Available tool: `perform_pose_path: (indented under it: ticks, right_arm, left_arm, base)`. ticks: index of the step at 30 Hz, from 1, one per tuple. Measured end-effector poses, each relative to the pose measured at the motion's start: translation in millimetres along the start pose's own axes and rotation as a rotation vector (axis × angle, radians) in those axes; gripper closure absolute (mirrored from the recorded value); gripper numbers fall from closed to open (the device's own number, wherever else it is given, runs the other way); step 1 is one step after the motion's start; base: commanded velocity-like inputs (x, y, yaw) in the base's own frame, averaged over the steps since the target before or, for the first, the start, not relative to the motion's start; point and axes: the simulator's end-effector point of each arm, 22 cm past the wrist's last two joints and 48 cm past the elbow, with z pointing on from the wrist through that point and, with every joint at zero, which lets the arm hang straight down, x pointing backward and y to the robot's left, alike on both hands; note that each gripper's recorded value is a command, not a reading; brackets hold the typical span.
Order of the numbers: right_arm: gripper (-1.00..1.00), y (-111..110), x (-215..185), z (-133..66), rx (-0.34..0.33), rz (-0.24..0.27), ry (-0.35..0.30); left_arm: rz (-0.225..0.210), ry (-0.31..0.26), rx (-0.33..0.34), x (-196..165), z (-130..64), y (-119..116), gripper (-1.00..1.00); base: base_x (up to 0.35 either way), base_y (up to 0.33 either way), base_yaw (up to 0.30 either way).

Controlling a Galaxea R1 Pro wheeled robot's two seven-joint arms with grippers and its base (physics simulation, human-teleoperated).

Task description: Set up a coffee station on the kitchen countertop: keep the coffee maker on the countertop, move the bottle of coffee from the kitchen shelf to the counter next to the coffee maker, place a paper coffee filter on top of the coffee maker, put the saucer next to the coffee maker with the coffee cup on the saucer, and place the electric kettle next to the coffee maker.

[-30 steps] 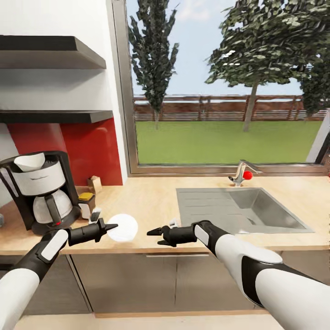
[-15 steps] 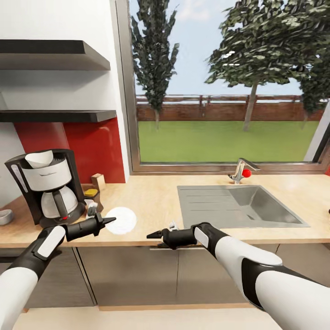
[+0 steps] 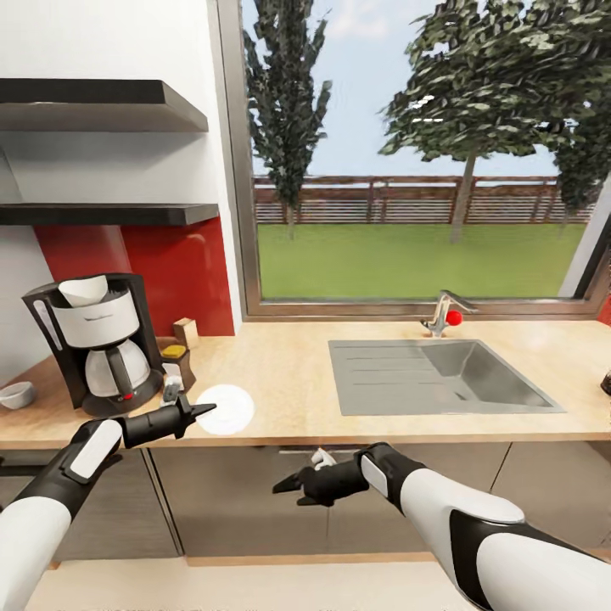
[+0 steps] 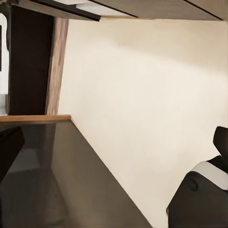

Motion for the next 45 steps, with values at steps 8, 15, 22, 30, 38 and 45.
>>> perform_pose_path:
  ticks: [8, 15, 22, 30, 38, 45]
  right_arm:
    - [-1.0, -48, 57, 14.8, 0.093, 0.069, 0.058]
    - [-1.0, -222, 174, -22.1, 0.588, 0.014, 0.066]
    - [-1.0, -332, 358, -94.7, 1.016, 0.027, 0.066]
    - [-1.0, -327, 417, -90.9, 1.025, 0.257, -0.016]
    - [-1.0, -328, 417, -92.1, 1.028, 0.27, -0.034]
    - [-1.0, -329, 407, -92.1, 1.031, 0.244, -0.072]
  left_arm:
    - [-0.006, 0.004, -0.003, 4, 0.1, 3, 1.0]
    - [-0.018, 0.018, -0.004, 17, -1.6, 13, 1.0]
    - [-0.057, 0.041, 0.03, 49, -11.1, 30, 1.0]
    - [-0.074, 0.047, 0.024, 59, -13.9, 39, 1.0]
    - [-0.071, 0.036, 0.004, 52, -32.2, 50, 1.0]
    - [-0.055, 0.001, 0.034, 28, -80.7, 55, 1.0]
  base:
    - [-0.002, 0.0, 0.0]
    - [0.0, 0.0, 0.0]
    - [0.0, 0.0, 0.0]
    - [0.0, 0.0, 0.0]
    - [0.0, 0.0, 0.0]
    - [0.0, 0.0, 0.0]
